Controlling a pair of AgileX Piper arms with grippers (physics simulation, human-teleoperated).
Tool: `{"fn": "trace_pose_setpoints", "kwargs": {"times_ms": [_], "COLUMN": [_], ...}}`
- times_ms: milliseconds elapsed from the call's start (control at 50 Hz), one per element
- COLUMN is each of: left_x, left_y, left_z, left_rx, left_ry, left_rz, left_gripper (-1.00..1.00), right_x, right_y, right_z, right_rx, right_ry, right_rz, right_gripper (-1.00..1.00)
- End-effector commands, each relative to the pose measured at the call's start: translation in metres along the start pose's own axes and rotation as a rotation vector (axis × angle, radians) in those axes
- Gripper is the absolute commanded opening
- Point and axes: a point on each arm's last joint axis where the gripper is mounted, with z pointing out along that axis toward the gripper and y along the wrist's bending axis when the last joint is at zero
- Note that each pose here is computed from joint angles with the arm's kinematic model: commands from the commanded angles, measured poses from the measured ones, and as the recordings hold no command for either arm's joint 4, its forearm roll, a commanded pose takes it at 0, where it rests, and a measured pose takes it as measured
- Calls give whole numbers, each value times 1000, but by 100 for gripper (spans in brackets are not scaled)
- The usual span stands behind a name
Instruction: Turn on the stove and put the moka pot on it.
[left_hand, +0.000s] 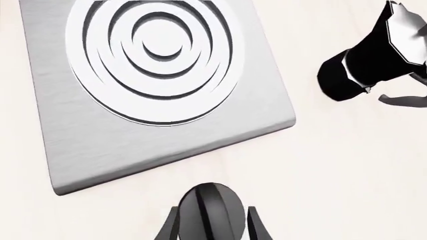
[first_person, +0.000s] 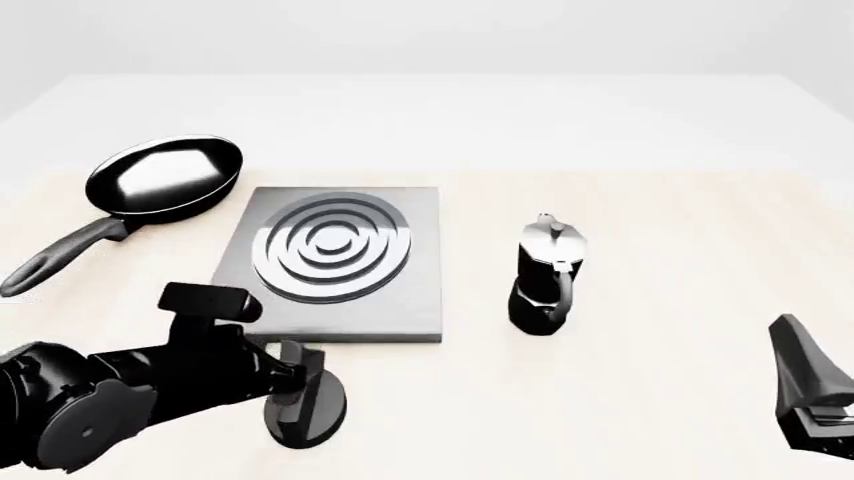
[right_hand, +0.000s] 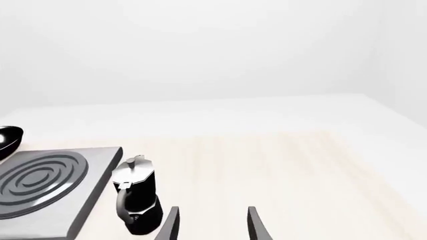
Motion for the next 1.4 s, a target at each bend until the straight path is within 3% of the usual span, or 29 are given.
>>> {"fn": "trace_pose_setpoints", "kwargs": {"times_ms": [20, 880, 1160, 1400], "left_x": [8, 18, 1, 2], "left_y": [-4, -4, 22, 28], "left_z": [12, 41, 32, 28], "left_rx": [11, -4, -78, -96], "left_ry": [31, 94, 38, 26], "left_rz": [-9, -30, -52, -65], "left_gripper": [100, 100, 100, 100], "right_x": [0, 0, 0, 0], "right_y": [0, 0, 0, 0], "right_z": [0, 3, 3, 4], "right_rx": [1, 1, -1, -4], "right_ry": [0, 6, 7, 8], "right_rz": [6, 43, 44, 34], "right_gripper": [100, 100, 100, 100]}}
